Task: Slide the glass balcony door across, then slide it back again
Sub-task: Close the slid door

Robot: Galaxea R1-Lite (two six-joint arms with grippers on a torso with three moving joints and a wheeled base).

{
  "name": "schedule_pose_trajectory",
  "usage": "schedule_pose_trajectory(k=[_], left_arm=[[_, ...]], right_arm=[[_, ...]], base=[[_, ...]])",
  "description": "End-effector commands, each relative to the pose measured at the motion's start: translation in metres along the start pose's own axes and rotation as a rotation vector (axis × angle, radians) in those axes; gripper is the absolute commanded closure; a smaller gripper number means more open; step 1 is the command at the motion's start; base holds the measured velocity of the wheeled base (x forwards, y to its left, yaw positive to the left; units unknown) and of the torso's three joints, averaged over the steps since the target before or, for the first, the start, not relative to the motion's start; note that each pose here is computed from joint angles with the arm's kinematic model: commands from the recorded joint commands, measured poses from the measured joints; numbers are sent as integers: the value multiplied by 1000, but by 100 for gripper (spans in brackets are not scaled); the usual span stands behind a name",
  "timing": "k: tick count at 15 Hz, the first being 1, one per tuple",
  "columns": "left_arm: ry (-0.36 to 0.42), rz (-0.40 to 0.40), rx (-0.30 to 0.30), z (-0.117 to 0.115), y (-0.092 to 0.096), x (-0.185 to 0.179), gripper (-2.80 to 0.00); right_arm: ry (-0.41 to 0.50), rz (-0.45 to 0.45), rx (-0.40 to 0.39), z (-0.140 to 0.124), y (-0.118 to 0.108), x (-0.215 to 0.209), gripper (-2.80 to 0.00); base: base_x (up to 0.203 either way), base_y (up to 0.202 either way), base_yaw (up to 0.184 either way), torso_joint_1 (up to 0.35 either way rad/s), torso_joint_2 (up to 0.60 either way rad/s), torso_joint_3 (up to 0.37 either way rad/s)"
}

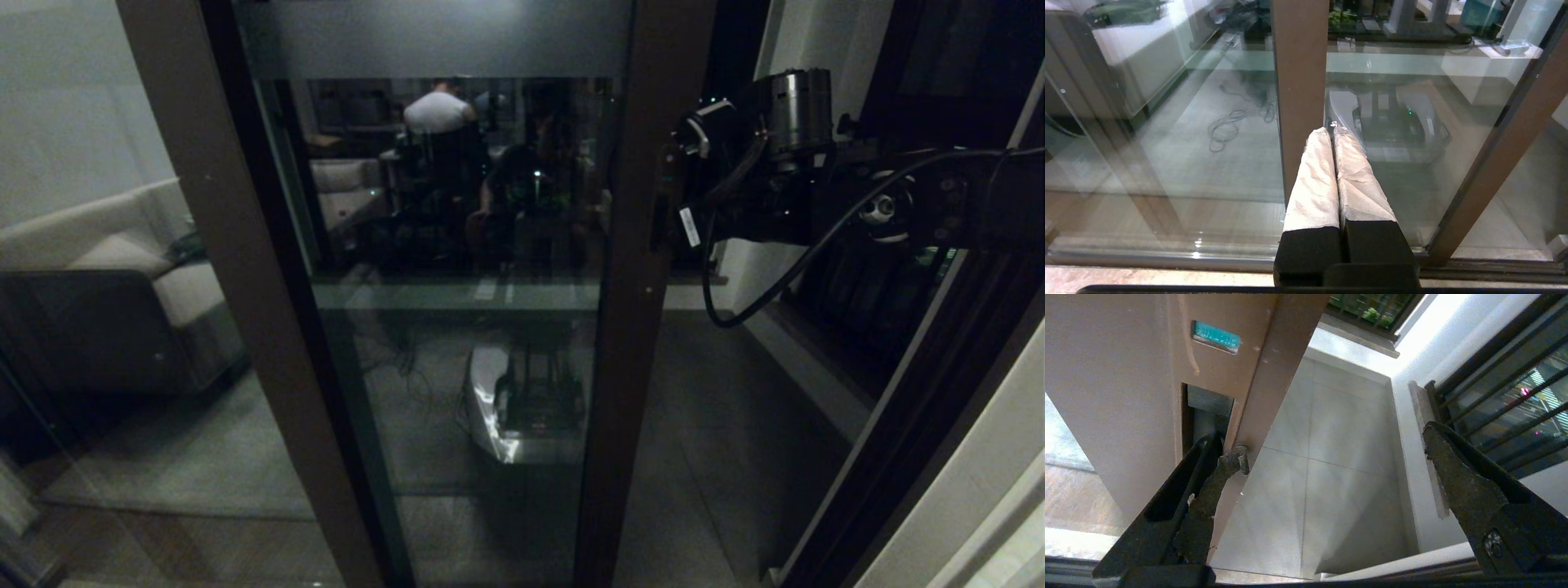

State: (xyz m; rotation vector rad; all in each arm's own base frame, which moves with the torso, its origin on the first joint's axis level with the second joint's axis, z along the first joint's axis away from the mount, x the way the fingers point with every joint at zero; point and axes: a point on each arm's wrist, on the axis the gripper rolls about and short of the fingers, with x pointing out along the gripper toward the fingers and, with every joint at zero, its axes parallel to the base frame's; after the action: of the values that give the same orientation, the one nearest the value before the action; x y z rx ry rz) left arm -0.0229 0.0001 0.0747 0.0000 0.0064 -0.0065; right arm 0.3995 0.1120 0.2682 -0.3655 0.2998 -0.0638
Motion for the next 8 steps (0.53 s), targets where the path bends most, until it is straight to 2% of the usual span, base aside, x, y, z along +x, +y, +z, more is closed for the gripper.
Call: schedule_pose_trajectory(k=[1, 8], left_arm=[[1, 0, 0, 0, 0, 0, 0], [0, 0, 0, 0, 0, 0, 0]], right_arm=[[3, -14, 3, -2, -9, -3, -280], [28, -37, 5, -9, -24, -14, -280]], base=[[0, 0, 0, 0, 0, 0], [0, 0, 0, 0, 0, 0]])
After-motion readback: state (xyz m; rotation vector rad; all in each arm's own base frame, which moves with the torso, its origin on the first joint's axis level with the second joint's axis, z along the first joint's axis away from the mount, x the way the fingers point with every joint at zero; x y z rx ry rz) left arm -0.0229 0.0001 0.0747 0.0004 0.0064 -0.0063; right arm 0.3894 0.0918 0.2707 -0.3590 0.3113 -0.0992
